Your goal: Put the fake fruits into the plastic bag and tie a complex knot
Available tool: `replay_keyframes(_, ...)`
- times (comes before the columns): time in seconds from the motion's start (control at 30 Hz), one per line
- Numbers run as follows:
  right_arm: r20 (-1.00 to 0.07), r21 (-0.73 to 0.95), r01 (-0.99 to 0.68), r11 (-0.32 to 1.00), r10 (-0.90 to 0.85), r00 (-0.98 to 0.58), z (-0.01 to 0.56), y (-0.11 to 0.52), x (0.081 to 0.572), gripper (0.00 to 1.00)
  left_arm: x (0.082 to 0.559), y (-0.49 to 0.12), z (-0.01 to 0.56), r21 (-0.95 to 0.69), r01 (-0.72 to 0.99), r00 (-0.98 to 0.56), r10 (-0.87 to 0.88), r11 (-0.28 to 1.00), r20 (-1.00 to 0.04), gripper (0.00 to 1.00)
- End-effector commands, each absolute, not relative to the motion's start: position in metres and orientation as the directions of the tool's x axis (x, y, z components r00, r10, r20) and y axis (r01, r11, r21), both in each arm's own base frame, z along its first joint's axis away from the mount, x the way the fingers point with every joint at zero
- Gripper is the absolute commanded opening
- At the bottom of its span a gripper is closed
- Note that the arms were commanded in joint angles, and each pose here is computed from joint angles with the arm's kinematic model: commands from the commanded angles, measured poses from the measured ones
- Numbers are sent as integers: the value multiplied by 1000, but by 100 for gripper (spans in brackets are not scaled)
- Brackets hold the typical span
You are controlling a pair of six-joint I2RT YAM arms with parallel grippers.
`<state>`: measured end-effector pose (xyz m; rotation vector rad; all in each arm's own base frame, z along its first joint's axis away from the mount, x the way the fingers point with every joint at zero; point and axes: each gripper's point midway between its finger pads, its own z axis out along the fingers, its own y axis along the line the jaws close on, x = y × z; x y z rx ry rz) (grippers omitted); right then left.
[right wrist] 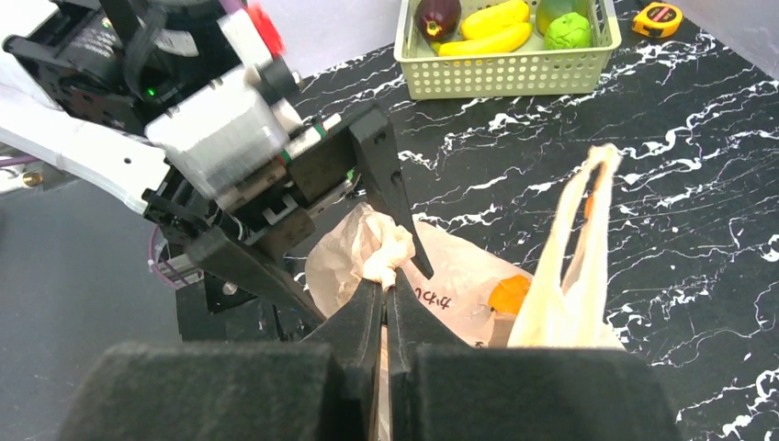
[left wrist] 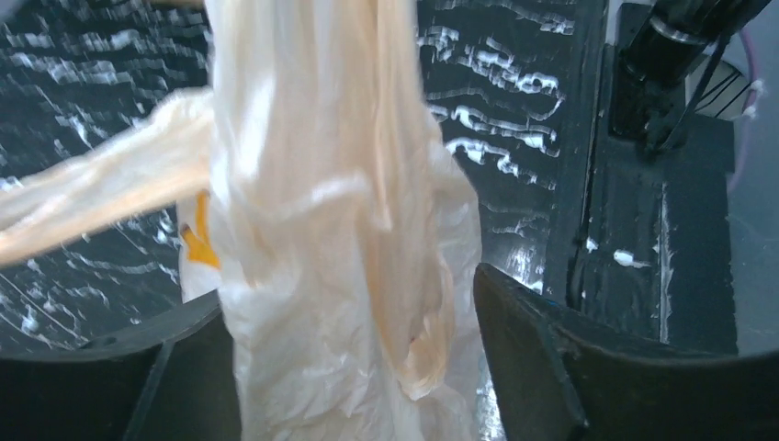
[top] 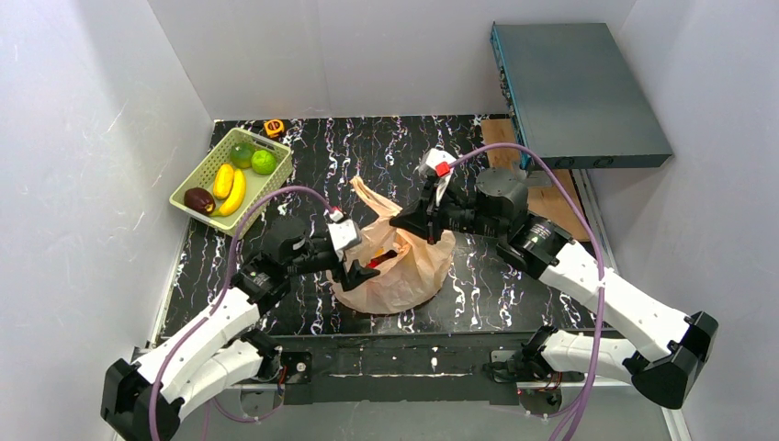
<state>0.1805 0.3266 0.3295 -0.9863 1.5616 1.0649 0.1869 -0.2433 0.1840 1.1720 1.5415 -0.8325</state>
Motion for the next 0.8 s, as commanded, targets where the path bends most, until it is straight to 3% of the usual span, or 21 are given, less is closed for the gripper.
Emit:
replay_keyframes(0.0,-990,121,-961,248,-34,-134,353,327,175,1,177,-252,236,60,973,13,206,223,-979,83)
replay_keyframes(0.03,-990,121,-962,245,-35,-134,353,327,175,1,180,-256,245,57,973,14,191,223,-981,89)
replay_keyframes(0.1,-991,120,-963,243,-34,-132,354,327,175,1,189,-264,259,34,972,-4,158,233,-987,91)
replay_keyframes(0.27,-990,129,-956,263,-22,-140,358,329,180,1,214,-288,274,-50,951,-72,64,304,-995,82)
replay_keyframes(0.47,-986,159,-933,324,5,-166,366,330,192,1,240,-299,245,26,852,-30,100,522,-995,51)
replay_keyframes(0.6,-983,177,-917,357,17,-183,369,328,197,1,250,-285,209,111,776,-25,206,621,-978,25)
replay_keyframes(0.77,-981,186,-907,377,24,-191,370,325,198,1,233,-258,147,199,776,-22,341,599,-940,17)
